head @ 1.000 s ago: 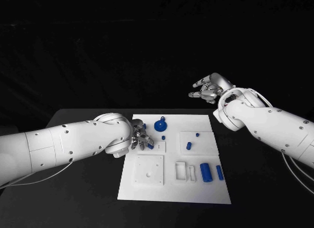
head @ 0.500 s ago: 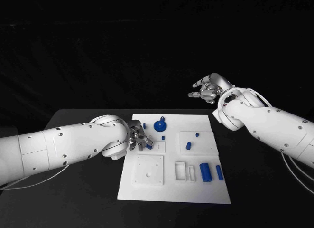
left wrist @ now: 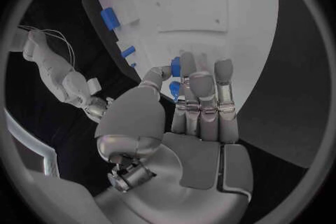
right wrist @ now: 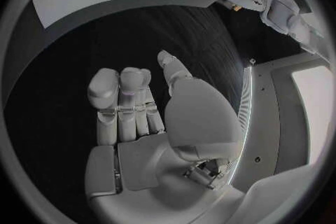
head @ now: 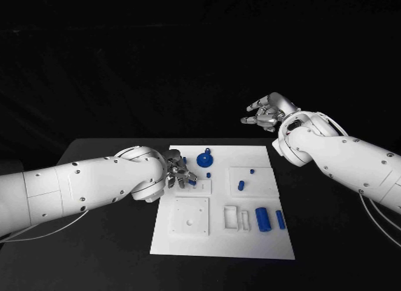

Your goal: Assemble the parts on the task board

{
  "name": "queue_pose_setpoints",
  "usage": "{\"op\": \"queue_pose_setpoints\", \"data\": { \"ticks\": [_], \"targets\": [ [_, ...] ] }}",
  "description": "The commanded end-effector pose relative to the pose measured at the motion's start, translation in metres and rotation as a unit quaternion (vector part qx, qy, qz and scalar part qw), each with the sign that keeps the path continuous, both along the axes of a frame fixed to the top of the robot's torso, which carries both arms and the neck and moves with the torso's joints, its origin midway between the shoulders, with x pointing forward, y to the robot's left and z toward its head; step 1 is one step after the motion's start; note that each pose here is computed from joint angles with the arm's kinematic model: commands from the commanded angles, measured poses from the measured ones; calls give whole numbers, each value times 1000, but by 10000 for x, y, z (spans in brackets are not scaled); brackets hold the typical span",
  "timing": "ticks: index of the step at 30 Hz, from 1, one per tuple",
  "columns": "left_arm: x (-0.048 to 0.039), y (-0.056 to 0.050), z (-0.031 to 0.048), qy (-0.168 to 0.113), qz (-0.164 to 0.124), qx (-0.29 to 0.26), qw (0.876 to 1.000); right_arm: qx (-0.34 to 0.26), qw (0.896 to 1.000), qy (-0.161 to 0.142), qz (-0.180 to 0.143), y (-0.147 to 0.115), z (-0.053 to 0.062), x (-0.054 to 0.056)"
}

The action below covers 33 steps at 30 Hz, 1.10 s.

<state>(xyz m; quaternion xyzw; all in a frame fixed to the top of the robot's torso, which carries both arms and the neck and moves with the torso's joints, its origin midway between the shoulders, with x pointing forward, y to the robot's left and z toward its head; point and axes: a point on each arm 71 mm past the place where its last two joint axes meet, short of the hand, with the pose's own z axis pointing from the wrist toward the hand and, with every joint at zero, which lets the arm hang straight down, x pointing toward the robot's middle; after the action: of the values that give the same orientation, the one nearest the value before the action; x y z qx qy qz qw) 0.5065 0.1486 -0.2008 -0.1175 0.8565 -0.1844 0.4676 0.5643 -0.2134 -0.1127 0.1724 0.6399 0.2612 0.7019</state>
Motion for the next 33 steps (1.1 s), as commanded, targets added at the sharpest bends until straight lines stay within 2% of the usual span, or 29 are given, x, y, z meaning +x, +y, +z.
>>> {"op": "queue_pose_setpoints", "data": {
  "ticks": [1, 20, 33],
  "targets": [
    [0, -38, 13, -14, -6, -8, 1000, -6, 1000, 2, 3, 10, -2, 1],
    [9, -85, -74, -6, -16, 6, 1000, -7, 1000, 4, 4, 16, -6, 2],
    [9, -83, -92, -5, -20, 12, 1000, -8, 1000, 6, 5, 23, -11, 3]
  ]
}}
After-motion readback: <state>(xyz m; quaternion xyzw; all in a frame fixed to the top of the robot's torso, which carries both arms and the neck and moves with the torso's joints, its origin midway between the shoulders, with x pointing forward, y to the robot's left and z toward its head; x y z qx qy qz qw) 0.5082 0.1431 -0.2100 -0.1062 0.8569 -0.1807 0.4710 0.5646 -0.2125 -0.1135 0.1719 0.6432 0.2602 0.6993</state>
